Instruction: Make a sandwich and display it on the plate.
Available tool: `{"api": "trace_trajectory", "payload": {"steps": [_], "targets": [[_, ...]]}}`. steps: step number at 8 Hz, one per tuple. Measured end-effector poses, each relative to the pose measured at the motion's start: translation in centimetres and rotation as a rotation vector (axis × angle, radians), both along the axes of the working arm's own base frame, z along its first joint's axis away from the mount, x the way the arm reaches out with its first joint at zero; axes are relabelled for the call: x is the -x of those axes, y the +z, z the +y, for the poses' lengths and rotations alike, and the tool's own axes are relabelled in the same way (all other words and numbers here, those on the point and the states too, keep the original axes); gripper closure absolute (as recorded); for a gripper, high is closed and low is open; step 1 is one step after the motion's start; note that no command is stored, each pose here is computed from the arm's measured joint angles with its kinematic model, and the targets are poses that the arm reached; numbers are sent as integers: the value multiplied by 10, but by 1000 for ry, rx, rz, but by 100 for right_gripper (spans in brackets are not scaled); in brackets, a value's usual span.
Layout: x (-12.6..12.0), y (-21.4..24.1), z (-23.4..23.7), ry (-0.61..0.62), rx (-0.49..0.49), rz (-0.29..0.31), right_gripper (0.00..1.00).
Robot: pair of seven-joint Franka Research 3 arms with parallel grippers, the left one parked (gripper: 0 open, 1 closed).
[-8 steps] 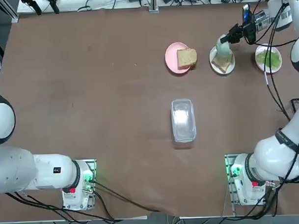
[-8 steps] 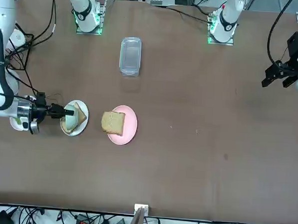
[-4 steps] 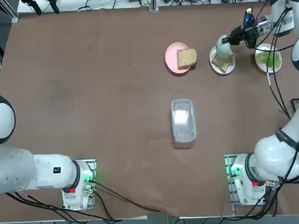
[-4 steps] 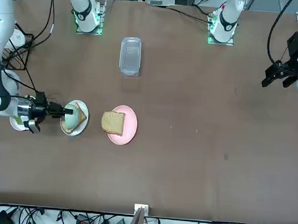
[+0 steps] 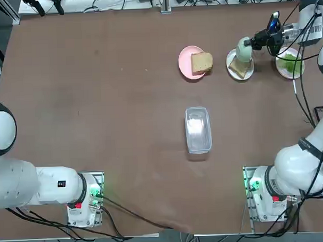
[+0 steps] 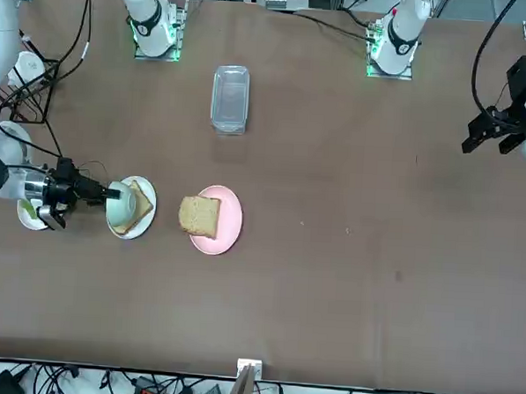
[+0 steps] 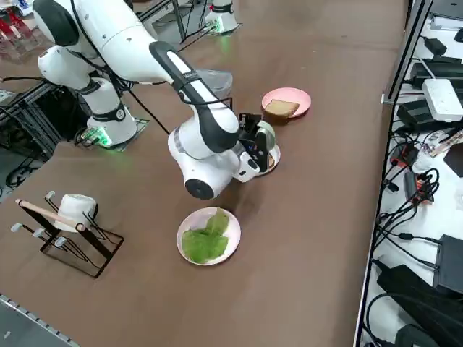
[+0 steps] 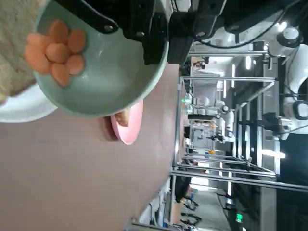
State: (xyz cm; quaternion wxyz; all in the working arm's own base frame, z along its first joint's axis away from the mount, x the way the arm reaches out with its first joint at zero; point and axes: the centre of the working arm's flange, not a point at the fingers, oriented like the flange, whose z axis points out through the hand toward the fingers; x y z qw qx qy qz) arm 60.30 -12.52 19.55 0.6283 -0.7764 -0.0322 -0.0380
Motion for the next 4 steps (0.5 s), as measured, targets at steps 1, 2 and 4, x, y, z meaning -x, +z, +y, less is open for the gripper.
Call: {"api": "trace_trajectory", "payload": {"steps": [1, 2, 4], "targets": [[0, -3, 2, -3, -29, -13, 95], [2, -9, 2, -5, -43, -17, 95], [9, -20, -5, -17, -95, -16, 95]]}}
